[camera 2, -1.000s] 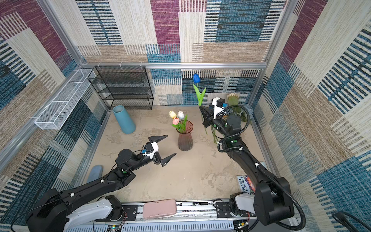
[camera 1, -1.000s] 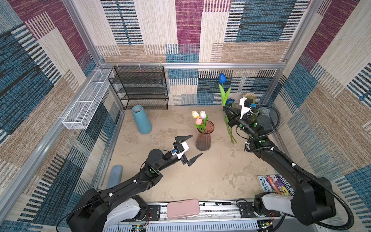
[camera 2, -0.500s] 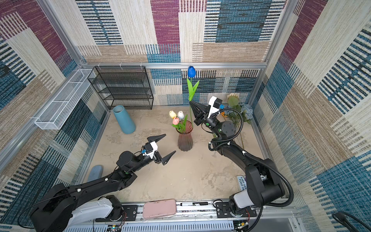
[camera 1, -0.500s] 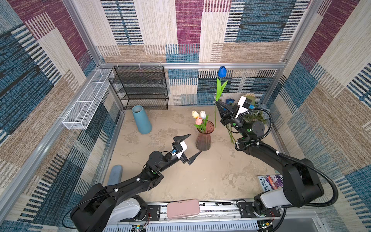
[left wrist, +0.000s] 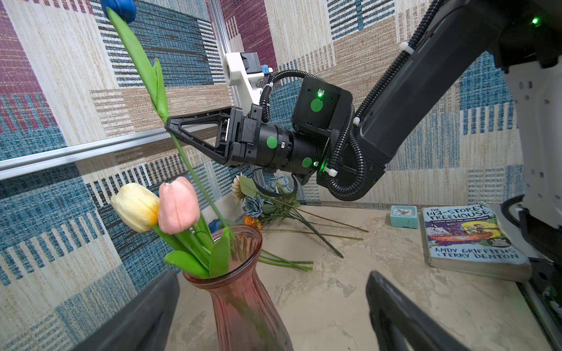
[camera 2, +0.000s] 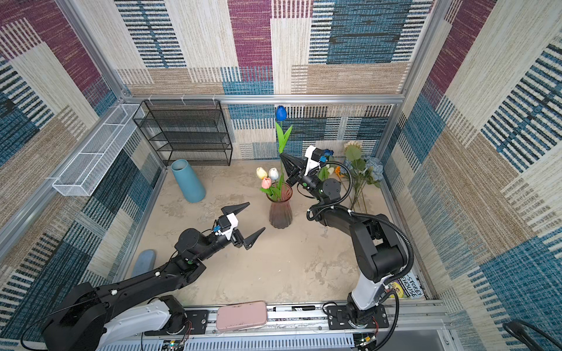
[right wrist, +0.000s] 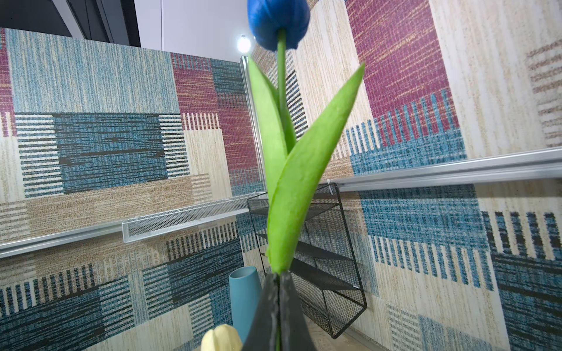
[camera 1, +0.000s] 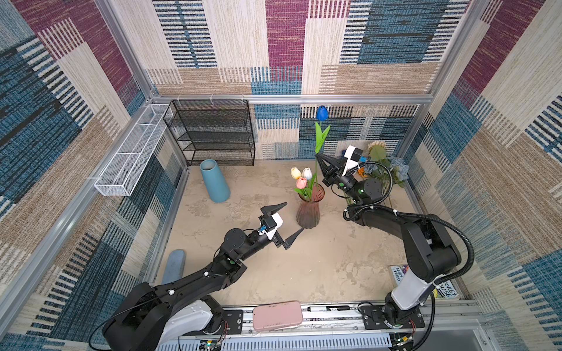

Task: Arrange the flowers into the vase
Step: 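Lift the blue tulip upright with the right gripper toward the vase, then carry the blue tulip over the pink vase, lower its stem inside, open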

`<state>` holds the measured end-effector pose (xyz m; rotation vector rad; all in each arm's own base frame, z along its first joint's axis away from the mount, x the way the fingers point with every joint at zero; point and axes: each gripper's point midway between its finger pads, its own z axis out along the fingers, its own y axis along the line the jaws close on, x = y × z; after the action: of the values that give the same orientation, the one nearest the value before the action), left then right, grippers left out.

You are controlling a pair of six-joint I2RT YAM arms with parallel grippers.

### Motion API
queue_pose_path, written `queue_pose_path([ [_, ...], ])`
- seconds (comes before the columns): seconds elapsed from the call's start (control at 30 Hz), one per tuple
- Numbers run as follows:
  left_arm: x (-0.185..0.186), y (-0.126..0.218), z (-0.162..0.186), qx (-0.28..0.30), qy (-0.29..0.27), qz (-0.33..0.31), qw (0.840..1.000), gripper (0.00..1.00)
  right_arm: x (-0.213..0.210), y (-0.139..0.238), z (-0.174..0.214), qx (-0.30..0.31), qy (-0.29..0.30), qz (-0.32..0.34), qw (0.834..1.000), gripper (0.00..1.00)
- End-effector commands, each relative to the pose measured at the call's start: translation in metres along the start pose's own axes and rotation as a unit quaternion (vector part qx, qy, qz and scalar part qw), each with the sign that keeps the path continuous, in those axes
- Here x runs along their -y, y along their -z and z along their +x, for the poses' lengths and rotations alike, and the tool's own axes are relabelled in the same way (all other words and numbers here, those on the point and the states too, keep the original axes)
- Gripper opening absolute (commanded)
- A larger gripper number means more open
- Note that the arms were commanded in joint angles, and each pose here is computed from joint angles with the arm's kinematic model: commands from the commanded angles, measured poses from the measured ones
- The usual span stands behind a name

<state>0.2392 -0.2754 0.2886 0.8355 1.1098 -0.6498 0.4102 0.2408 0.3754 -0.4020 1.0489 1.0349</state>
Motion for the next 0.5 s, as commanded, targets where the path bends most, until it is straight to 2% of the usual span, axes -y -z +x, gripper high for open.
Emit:
queue_pose_path([
  [0.0, -0.003, -0.002, -0.003, 0.004, -0.001, -0.007, 1.0, 0.99, -0.013, 0.004, -0.007, 0.021, 0.01, -0.028, 0.999, 0.0],
  [0.47, 0.001, -0.005, 0.005, 0.002, 0.011, 0.006, 1.0, 0.99, -0.018, 0.022, 0.022, -0.022, 0.038, -0.031, 0.999, 0.0],
])
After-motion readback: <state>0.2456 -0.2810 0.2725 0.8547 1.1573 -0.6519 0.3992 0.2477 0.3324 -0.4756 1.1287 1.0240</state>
